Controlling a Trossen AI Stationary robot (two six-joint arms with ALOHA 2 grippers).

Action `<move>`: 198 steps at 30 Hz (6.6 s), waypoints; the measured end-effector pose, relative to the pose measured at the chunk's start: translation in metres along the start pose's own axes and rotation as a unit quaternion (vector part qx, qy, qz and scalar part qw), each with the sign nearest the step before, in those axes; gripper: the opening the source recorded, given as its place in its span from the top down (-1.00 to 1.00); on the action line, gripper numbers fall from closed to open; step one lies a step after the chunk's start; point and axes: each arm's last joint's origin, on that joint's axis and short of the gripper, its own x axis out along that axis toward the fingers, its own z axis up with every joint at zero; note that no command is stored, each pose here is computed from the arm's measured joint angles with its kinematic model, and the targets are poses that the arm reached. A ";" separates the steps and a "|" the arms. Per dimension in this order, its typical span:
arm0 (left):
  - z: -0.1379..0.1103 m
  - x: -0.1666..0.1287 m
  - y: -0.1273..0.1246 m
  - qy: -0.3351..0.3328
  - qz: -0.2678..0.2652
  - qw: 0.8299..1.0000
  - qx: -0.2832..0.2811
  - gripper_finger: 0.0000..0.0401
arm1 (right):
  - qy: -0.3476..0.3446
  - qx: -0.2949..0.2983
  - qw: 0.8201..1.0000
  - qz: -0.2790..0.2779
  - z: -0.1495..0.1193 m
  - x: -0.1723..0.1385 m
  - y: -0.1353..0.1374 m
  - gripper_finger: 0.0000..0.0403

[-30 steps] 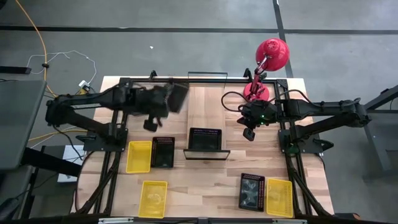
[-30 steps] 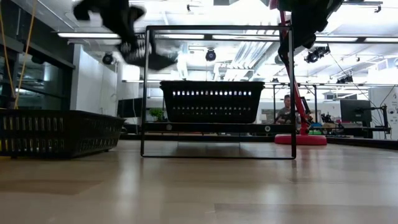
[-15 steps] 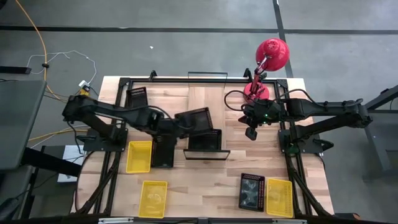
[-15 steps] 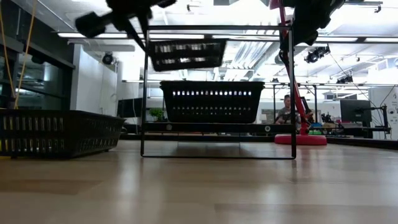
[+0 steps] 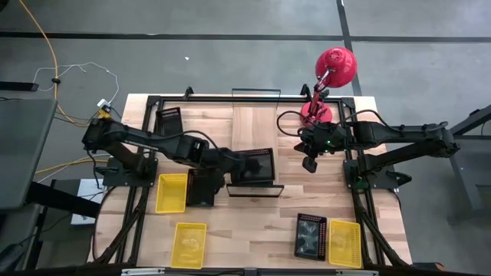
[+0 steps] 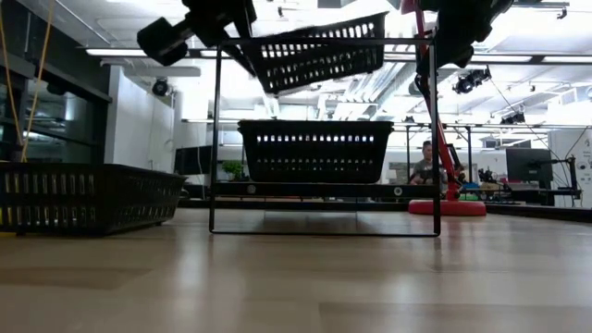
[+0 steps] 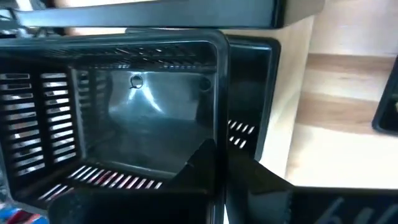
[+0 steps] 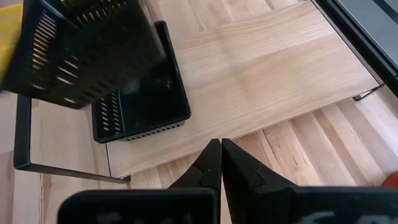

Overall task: Stack baskets on shelf by color
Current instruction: Stack the black bin on top of the black bin on the shelf, then put the black bin on the shelf

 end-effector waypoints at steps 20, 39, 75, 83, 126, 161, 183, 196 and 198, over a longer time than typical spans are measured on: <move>-0.003 0.007 -0.003 -0.059 -0.030 0.997 -0.045 1.00 | -0.007 0.008 1.000 0.002 0.001 0.000 0.000 1.00; -0.001 0.022 0.007 -0.079 0.001 0.995 -0.060 0.58 | -0.011 0.018 1.000 0.003 0.002 0.000 0.001 1.00; -0.012 0.004 0.005 -0.019 0.014 0.967 -0.255 0.24 | -0.018 0.017 1.000 0.005 0.004 0.000 0.001 1.00; -0.029 0.007 0.005 -0.020 0.007 0.911 -0.413 0.25 | -0.019 0.019 1.000 0.009 0.004 0.000 0.001 1.00; -0.060 -0.022 -0.013 -0.326 0.162 0.502 -0.784 0.26 | 0.056 -0.033 0.996 0.058 -0.009 0.000 0.002 1.00; -0.070 -0.071 -0.114 -0.124 0.064 0.554 -0.821 0.26 | -0.062 0.289 0.947 0.122 0.020 -0.003 0.011 1.00; -0.033 -0.001 -0.115 0.014 -0.111 0.632 -0.767 -0.13 | 0.010 0.240 0.962 0.127 0.008 -0.001 0.011 1.00; -0.023 0.060 -0.122 0.103 -0.181 0.690 -0.693 -0.26 | 0.016 0.232 0.970 0.078 0.003 0.000 0.007 1.00; -0.023 0.069 -0.125 0.118 -0.196 0.687 -0.690 -0.26 | 0.013 0.232 0.970 0.073 0.003 0.000 0.007 1.00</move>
